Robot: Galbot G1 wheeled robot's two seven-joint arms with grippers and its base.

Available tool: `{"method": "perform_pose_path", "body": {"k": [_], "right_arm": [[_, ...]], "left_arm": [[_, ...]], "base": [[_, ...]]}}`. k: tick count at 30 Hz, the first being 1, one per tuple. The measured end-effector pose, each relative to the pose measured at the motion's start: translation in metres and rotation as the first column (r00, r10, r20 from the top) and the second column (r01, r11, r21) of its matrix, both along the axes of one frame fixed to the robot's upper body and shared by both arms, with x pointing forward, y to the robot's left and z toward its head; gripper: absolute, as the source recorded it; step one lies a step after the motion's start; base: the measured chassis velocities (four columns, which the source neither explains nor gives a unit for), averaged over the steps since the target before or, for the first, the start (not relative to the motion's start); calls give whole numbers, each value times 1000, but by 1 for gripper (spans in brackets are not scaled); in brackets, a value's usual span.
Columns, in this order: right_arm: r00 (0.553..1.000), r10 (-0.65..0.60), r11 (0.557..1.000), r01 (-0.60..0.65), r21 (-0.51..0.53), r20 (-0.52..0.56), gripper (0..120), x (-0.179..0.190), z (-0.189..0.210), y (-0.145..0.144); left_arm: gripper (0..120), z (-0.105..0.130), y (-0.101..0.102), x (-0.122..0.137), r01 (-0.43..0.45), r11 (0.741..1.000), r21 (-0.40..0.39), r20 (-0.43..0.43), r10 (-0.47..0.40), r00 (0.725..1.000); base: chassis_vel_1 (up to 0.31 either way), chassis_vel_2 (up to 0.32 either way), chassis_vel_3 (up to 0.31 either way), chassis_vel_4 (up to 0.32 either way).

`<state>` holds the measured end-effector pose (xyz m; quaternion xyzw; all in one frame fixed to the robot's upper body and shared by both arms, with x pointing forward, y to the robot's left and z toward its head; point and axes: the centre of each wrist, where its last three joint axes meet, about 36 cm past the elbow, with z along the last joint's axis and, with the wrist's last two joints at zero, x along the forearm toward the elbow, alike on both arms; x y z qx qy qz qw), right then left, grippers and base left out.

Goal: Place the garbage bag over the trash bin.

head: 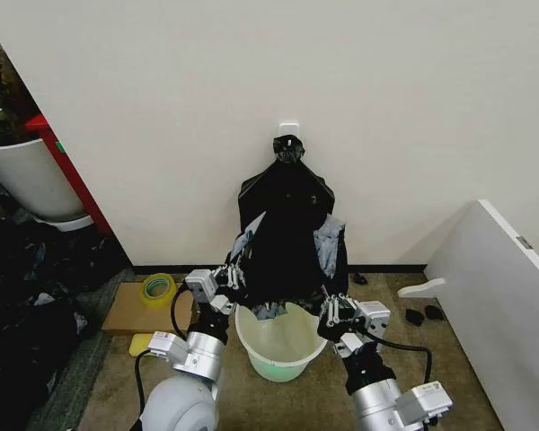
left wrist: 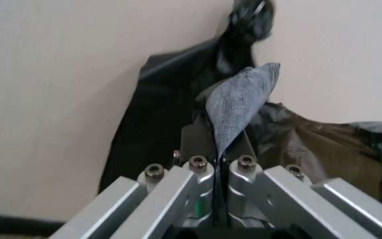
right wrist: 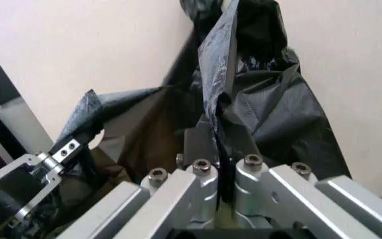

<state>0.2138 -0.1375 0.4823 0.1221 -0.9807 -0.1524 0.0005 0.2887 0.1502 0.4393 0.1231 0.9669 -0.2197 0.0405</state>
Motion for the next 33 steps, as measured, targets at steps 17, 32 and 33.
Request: {"method": "perform_pose_path", "body": {"k": [17, 32, 33], "right_arm": [[995, -28, 994, 18, -109, -94, 0, 20, -52, -1], [908, -13, 978, -76, -195, -419, 0, -9, -36, -11], [908, -13, 978, -76, -195, -419, 0, -9, -36, -11]], "left_arm": [[0, -55, -12, -4, -43, 996, 79, -173, 56, 983], [0, -82, -14, -18, -99, 946, 310, -168, 158, 973], [0, -82, -14, -18, -99, 946, 310, -168, 158, 973]], "base": [[0, 0, 0, 0], [0, 0, 0, 0], [0, 0, 0, 0]]}}
